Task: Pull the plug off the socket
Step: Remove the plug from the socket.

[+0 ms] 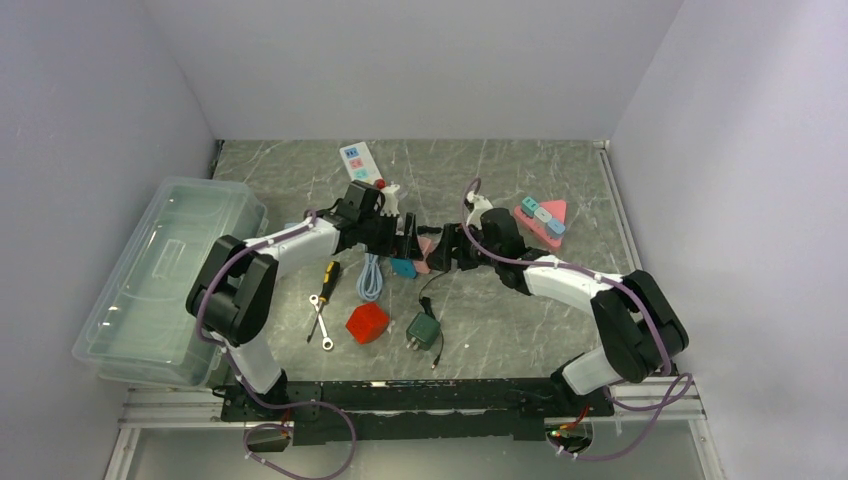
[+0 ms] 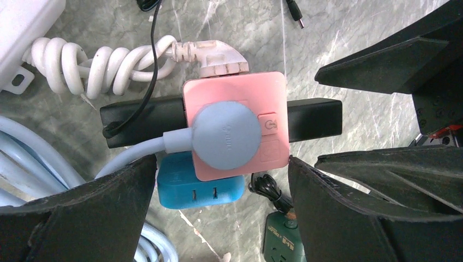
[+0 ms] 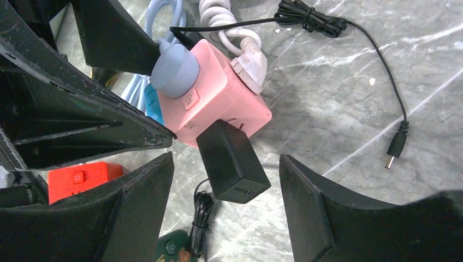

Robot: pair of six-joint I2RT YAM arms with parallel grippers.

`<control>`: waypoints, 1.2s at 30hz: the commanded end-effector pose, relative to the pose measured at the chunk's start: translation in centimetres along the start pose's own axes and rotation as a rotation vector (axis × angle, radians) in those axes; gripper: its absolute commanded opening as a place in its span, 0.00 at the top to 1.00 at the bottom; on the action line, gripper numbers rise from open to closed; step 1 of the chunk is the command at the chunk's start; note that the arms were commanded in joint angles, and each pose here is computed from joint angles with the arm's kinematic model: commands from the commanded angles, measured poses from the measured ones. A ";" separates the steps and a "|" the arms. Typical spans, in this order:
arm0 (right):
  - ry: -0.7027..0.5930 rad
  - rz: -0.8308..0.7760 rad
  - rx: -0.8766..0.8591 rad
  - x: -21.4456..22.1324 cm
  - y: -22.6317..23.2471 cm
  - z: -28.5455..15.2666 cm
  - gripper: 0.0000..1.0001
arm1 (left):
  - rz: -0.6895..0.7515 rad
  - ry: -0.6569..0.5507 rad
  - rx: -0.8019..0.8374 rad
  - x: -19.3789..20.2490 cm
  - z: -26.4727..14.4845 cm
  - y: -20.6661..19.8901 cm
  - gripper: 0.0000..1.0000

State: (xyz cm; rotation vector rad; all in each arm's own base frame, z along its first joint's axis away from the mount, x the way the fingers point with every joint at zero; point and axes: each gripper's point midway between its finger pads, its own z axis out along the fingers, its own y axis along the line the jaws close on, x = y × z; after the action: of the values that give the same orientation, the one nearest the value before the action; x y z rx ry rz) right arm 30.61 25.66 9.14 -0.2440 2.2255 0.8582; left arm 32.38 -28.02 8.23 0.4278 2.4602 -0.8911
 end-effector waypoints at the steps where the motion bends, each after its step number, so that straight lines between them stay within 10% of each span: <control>1: -0.060 -0.196 -0.037 -2.0 0.7 -0.1 0.28 | 0.042 -0.065 0.034 -2.4 -0.1 -0.6 0.06; 19: 0.046 -0.368 -0.005 1.0 1.8 1.9 0.42 | 0.048 -0.034 0.031 -2.2 0.2 0.0 0.06; 28: 0.023 -0.430 0.011 0.8 3.6 1.8 0.87 | 0.054 -0.013 0.098 -1.9 0.7 -0.9 0.06; 36: 0.020 -0.444 0.000 0.7 4.6 1.6 1.00 | 0.118 0.032 0.121 -1.2 1.3 -1.1 0.03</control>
State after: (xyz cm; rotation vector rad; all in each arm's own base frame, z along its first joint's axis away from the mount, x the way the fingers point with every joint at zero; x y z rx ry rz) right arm 28.71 28.62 7.02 -0.7162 2.1529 0.5652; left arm 33.69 -28.15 8.01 0.5023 2.4307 -0.9326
